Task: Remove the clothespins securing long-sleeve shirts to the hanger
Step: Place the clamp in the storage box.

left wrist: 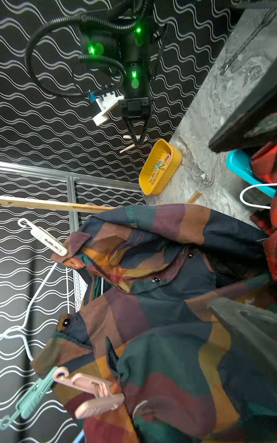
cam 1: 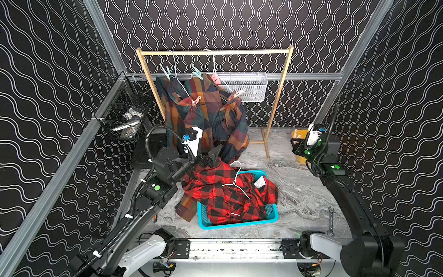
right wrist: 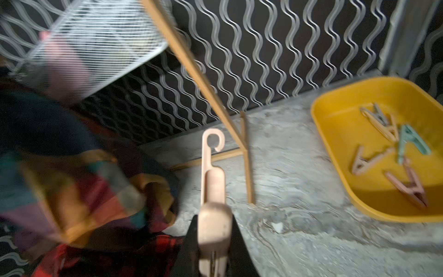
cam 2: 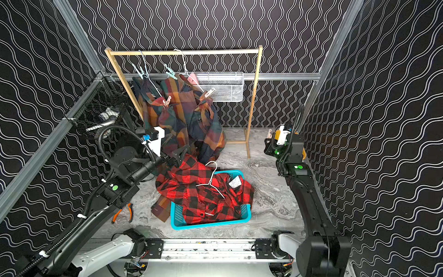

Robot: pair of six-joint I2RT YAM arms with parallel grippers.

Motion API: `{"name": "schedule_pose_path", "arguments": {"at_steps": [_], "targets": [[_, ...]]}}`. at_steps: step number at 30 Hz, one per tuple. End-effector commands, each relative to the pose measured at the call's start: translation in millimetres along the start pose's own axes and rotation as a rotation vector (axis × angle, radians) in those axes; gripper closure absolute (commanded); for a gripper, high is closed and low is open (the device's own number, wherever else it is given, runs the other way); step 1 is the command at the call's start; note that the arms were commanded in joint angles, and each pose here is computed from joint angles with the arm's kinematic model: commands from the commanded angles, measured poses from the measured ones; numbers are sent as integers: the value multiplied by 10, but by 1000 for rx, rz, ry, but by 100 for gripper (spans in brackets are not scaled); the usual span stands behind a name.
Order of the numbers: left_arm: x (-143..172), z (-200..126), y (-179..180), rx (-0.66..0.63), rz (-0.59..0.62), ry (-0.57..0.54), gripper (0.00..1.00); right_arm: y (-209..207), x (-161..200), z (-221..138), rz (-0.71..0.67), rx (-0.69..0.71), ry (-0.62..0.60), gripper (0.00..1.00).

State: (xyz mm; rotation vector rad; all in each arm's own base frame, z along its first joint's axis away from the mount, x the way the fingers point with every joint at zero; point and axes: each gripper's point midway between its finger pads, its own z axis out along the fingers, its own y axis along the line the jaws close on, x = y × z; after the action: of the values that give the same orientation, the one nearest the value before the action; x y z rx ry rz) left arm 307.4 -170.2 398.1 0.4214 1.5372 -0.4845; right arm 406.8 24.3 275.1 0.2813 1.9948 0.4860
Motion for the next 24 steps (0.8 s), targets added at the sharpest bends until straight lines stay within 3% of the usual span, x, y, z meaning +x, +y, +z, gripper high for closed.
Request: {"name": "schedule_pose_path", "arguments": {"at_steps": [1,5,12,21,22,24], "targets": [[96,-34,106,-60,40,39,1,-275,-74,250,96,-8,24,100],[159,-57,126,-71,47,68,1,-626,-222,668,131,46,31,100],[268,-66,163,-87,67,111,1,-1387,-78,1405,237,169,97,100],[399,-12,188,-92,70,147,1,-2135,208,1823,318,309,165,100],[413,-5,195,-94,71,152,1,-2197,233,1828,332,320,170,96],[436,4,205,-98,74,161,1,-2292,276,1835,367,325,179,72]]}}
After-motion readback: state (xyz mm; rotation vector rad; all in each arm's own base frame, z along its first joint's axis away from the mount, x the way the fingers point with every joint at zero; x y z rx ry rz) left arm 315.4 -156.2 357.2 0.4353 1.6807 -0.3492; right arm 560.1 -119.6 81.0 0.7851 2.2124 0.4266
